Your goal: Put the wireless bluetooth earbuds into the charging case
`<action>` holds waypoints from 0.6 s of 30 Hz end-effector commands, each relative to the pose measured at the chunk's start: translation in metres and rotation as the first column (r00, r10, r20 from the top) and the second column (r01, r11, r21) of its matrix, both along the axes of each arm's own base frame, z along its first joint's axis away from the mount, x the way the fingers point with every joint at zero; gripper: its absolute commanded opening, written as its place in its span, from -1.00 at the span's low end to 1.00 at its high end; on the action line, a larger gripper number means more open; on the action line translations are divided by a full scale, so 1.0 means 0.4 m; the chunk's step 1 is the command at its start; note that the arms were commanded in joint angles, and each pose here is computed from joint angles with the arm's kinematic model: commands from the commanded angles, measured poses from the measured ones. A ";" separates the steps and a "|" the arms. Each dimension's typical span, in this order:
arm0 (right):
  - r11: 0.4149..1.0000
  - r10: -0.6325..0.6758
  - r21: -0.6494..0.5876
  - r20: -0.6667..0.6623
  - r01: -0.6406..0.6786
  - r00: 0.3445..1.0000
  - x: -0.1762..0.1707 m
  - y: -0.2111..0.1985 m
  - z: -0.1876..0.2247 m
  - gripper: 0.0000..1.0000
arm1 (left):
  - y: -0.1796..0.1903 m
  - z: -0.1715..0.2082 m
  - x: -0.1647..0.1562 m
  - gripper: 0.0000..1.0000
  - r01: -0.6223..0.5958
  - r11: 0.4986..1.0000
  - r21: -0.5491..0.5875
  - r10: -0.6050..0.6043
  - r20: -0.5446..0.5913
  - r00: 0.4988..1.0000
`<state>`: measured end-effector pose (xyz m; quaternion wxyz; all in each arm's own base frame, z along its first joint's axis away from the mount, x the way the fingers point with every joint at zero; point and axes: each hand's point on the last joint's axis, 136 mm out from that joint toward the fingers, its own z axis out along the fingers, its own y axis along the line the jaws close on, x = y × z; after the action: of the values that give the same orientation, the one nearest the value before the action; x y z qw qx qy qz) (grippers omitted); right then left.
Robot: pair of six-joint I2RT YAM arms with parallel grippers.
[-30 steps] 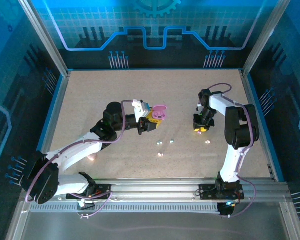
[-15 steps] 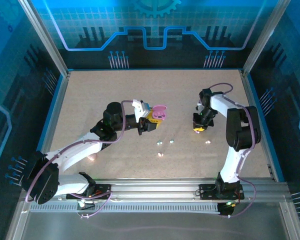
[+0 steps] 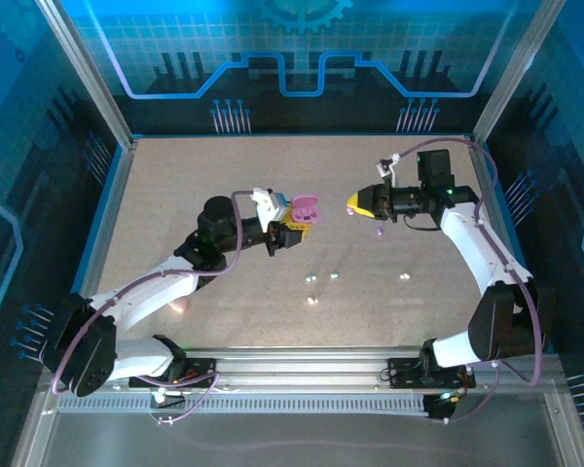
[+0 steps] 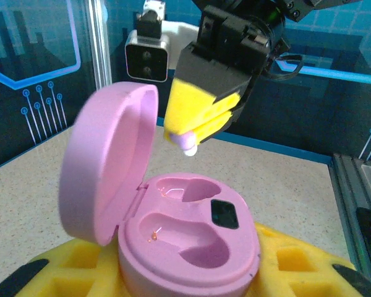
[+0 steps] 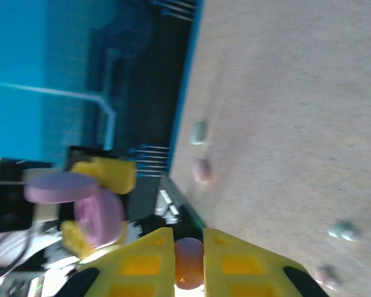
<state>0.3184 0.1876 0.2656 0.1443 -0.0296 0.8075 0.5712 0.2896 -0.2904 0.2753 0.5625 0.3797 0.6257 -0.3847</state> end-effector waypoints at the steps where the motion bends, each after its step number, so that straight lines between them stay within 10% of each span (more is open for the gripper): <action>1: 0.973 0.145 0.180 -0.005 -0.142 0.989 -0.060 0.029 0.100 -0.69 | 0.001 0.020 0.020 -0.50 -0.021 0.999 -0.026 0.022 0.044 0.999; 18: 0.946 0.242 0.214 0.027 -0.242 0.970 -0.110 0.099 0.193 -0.67 | -0.009 0.020 -0.002 -0.48 0.035 0.999 -0.027 -0.030 0.175 0.984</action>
<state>0.2826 0.2209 0.3173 0.0556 -0.0818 0.7390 0.6664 0.2923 -0.2936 0.2770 0.5931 0.3977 0.5926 -0.3726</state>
